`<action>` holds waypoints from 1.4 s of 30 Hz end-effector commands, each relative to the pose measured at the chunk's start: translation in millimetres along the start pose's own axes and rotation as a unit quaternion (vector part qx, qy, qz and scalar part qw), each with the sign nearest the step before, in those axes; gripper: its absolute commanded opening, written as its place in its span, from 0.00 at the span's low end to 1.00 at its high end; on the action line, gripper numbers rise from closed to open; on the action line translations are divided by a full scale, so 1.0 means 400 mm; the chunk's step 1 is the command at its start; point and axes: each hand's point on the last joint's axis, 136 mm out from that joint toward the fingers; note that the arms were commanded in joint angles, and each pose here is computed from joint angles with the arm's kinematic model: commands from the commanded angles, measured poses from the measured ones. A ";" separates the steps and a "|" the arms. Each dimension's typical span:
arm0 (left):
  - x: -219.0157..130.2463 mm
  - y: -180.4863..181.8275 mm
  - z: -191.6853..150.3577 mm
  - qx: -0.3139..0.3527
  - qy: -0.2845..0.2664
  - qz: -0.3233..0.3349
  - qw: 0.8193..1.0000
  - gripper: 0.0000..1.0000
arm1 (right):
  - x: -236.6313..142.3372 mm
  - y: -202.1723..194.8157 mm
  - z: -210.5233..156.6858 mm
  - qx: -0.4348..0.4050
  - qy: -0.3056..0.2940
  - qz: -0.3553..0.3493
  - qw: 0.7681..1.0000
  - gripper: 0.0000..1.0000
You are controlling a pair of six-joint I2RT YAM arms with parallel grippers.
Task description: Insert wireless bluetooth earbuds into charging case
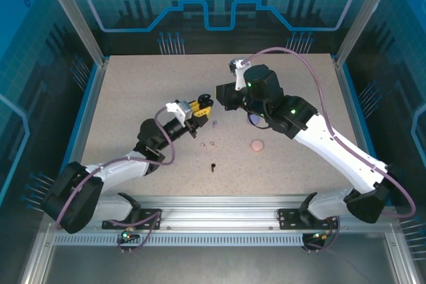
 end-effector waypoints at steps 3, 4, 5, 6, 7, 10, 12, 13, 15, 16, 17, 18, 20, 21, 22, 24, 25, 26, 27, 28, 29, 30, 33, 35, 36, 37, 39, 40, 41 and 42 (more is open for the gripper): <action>0.039 -0.036 0.078 0.065 -0.044 -0.045 0.996 0.00 | -0.036 0.043 0.031 -0.034 -0.046 0.061 0.997 0.20; 0.042 -0.035 0.080 0.069 -0.045 -0.046 0.996 0.00 | -0.039 0.045 0.031 -0.037 -0.050 0.066 0.996 0.20; 0.044 -0.037 0.084 0.072 -0.047 -0.049 0.995 0.00 | -0.043 0.049 0.030 -0.041 -0.055 0.072 0.995 0.20; 0.045 -0.039 0.085 0.074 -0.047 -0.051 0.995 0.00 | -0.046 0.052 0.028 -0.044 -0.059 0.077 0.994 0.20; 0.047 -0.040 0.087 0.075 -0.048 -0.053 0.995 0.00 | -0.046 0.056 0.026 -0.047 -0.062 0.083 0.994 0.20; 0.049 -0.045 0.089 0.075 -0.049 -0.058 0.994 0.00 | -0.048 0.065 0.018 -0.056 -0.069 0.094 0.992 0.20; 0.050 -0.046 0.090 0.076 -0.050 -0.060 0.994 0.00 | -0.047 0.072 0.013 -0.058 -0.072 0.099 0.991 0.20; 0.050 -0.046 0.090 0.075 -0.050 -0.060 0.994 0.00 | -0.046 0.075 0.010 -0.060 -0.074 0.101 0.990 0.20; 0.050 -0.048 0.090 0.073 -0.051 -0.062 0.994 0.00 | -0.038 0.080 0.004 -0.058 -0.075 0.103 0.990 0.20; 0.050 -0.048 0.091 0.073 -0.051 -0.063 0.994 0.00 | -0.034 0.081 0.001 -0.057 -0.075 0.103 0.990 0.20; 0.049 -0.049 0.089 0.073 -0.050 -0.064 0.994 0.00 | -0.029 0.082 -0.001 -0.057 -0.075 0.102 0.990 0.20; 0.048 -0.048 0.090 0.072 -0.051 -0.063 0.994 0.00 | -0.024 0.085 -0.003 -0.058 -0.075 0.103 0.990 0.20; 0.048 -0.049 0.090 0.070 -0.050 -0.064 0.994 0.00 | -0.013 0.087 -0.007 -0.058 -0.074 0.101 0.990 0.20; 0.048 -0.049 0.090 0.070 -0.050 -0.063 0.994 0.00 | -0.009 0.088 -0.007 -0.058 -0.074 0.100 0.991 0.20; 0.047 -0.050 0.091 0.070 -0.051 -0.064 0.994 0.00 | -0.004 0.090 -0.009 -0.059 -0.073 0.101 0.990 0.20; 0.047 -0.049 0.090 0.070 -0.050 -0.063 0.994 0.00 | 0.003 0.089 -0.010 -0.059 -0.072 0.099 0.991 0.20; 0.047 -0.049 0.090 0.070 -0.050 -0.063 0.994 0.00 | 0.007 0.089 -0.011 -0.059 -0.072 0.099 0.991 0.20; 0.047 -0.050 0.093 0.069 -0.052 -0.063 0.994 0.00 | 0.013 0.087 -0.014 -0.058 -0.070 0.097 0.991 0.19; 0.046 -0.051 0.093 0.068 -0.052 -0.064 0.994 0.00 | 0.016 0.086 -0.015 -0.058 -0.069 0.096 0.991 0.19; 0.046 -0.051 0.093 0.067 -0.052 -0.064 0.994 0.00 | 0.020 0.085 -0.017 -0.058 -0.068 0.095 0.991 0.19; 0.046 -0.051 0.096 0.068 -0.053 -0.064 0.994 0.00 | 0.023 0.085 -0.020 -0.057 -0.066 0.096 0.992 0.19; 0.046 -0.050 0.098 0.068 -0.054 -0.063 0.994 0.00 | 0.025 0.083 -0.023 -0.057 -0.065 0.094 0.992 0.19; 0.044 -0.052 0.105 0.068 -0.057 -0.064 0.994 0.00 | 0.032 0.076 -0.030 -0.057 -0.064 0.089 0.992 0.19; 0.043 -0.051 0.110 0.068 -0.059 -0.064 0.994 0.00 | 0.038 0.066 -0.034 -0.056 -0.065 0.082 0.993 0.18; 0.043 -0.052 0.112 0.068 -0.060 -0.064 0.994 0.00 | 0.040 0.063 -0.038 -0.055 -0.063 0.080 0.993 0.18; 0.042 -0.052 0.113 0.068 -0.060 -0.064 0.994 0.00 | 0.042 0.060 -0.038 -0.054 -0.064 0.079 0.993 0.18; 0.042 -0.053 0.118 0.069 -0.062 -0.065 0.994 0.00 | 0.049 0.053 -0.043 -0.052 -0.063 0.075 0.994 0.18; 0.041 -0.054 0.119 0.068 -0.063 -0.066 0.994 0.00 | 0.052 0.049 -0.045 -0.051 -0.062 0.073 0.994 0.18; 0.041 -0.054 0.121 0.069 -0.063 -0.066 0.993 0.00 | 0.053 0.048 -0.045 -0.050 -0.063 0.073 0.994 0.18; 0.040 -0.055 0.124 0.068 -0.065 -0.066 0.993 0.00 | 0.056 0.045 -0.047 -0.051 -0.062 0.071 0.994 0.18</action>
Point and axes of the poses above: each hand's point on the last joint's axis, 136 mm out from that joint toward the fingers, its own x axis out along the fingers, its own y axis along the line the jaws close on, z = x × y, and after that the axes turned 3 degrees about x, right-handed
